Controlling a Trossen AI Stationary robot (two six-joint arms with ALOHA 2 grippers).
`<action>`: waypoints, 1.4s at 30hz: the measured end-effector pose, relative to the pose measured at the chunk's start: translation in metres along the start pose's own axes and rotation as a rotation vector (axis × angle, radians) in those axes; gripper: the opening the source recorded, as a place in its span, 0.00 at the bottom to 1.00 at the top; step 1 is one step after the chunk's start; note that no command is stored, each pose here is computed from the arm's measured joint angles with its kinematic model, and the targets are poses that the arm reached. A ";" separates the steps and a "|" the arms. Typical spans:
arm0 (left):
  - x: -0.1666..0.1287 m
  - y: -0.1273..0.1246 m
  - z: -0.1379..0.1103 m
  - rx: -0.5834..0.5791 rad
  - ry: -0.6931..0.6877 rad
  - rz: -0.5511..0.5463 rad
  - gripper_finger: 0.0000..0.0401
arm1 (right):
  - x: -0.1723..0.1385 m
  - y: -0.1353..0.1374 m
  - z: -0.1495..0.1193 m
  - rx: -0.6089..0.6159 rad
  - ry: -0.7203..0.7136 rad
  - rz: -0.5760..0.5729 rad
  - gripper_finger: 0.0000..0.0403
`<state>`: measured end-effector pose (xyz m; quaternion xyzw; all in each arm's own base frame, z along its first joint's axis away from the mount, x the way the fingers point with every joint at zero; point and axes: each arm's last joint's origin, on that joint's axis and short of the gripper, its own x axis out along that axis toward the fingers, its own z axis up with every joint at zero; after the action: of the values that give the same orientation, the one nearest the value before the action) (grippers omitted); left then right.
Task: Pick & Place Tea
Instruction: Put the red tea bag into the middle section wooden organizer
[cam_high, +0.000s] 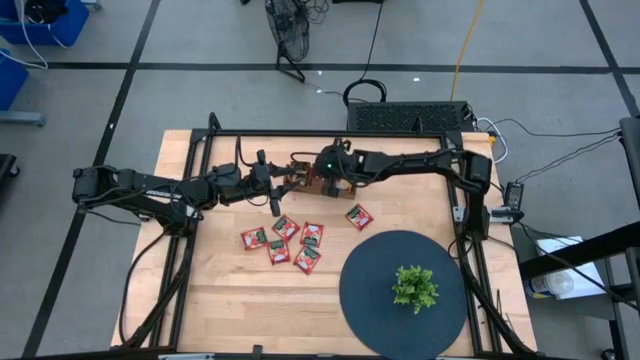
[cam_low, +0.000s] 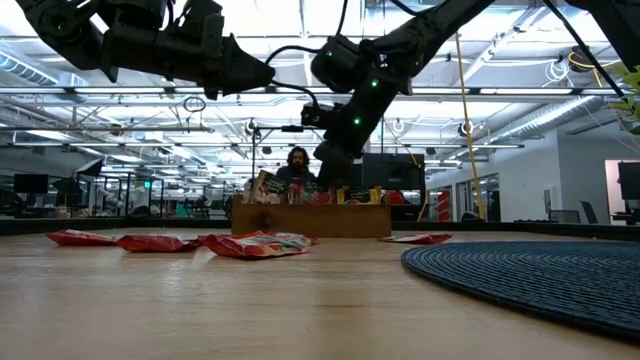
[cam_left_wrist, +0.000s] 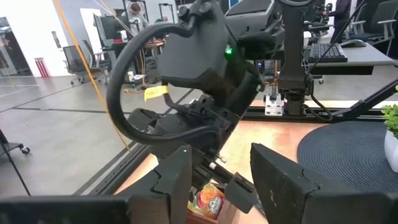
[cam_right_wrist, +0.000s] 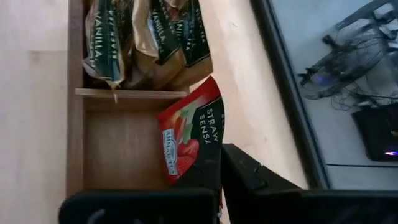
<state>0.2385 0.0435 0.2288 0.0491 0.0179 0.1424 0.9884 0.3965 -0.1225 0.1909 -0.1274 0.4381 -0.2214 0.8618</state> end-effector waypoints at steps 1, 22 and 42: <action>0.000 0.000 0.000 0.000 0.000 0.000 0.40 | 0.000 0.001 0.000 -0.003 0.001 -0.007 0.00; 0.000 0.000 0.000 0.000 0.000 0.000 0.45 | 0.008 0.003 -0.014 0.046 0.003 -0.056 0.05; 0.000 0.000 0.000 0.000 0.000 0.000 0.40 | -0.082 0.041 -0.006 -0.071 0.057 0.276 0.34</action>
<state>0.2385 0.0435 0.2286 0.0491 0.0181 0.1425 0.9884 0.3599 -0.0470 0.2276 -0.0904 0.4832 -0.0888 0.8663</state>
